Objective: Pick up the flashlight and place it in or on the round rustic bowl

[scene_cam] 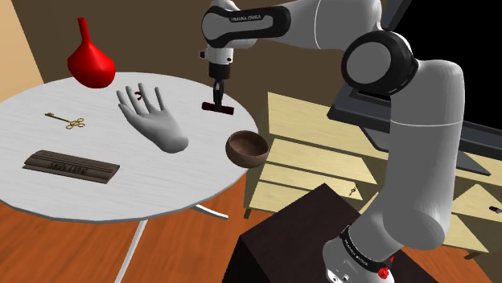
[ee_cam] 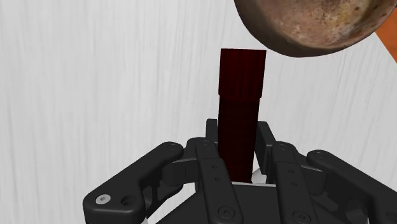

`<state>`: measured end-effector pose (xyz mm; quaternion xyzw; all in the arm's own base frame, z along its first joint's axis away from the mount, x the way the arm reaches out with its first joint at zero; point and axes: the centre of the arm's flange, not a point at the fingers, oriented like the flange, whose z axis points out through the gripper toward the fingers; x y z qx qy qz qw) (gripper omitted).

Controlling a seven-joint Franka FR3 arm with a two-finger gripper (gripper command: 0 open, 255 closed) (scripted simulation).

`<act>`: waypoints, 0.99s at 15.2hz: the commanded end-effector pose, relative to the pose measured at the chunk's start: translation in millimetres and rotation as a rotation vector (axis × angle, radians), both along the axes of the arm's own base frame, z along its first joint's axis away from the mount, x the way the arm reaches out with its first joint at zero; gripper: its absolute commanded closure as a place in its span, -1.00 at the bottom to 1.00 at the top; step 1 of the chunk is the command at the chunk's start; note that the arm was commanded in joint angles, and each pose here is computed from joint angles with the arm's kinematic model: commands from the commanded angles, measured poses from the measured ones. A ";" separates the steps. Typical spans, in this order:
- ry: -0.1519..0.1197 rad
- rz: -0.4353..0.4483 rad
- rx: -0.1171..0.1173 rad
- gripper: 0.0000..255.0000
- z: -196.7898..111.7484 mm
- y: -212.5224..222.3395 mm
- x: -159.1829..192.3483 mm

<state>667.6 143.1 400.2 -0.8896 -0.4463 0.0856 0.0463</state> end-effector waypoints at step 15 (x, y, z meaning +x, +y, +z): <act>0.000 0.000 0.000 1.00 20.6 -46.8 -137.0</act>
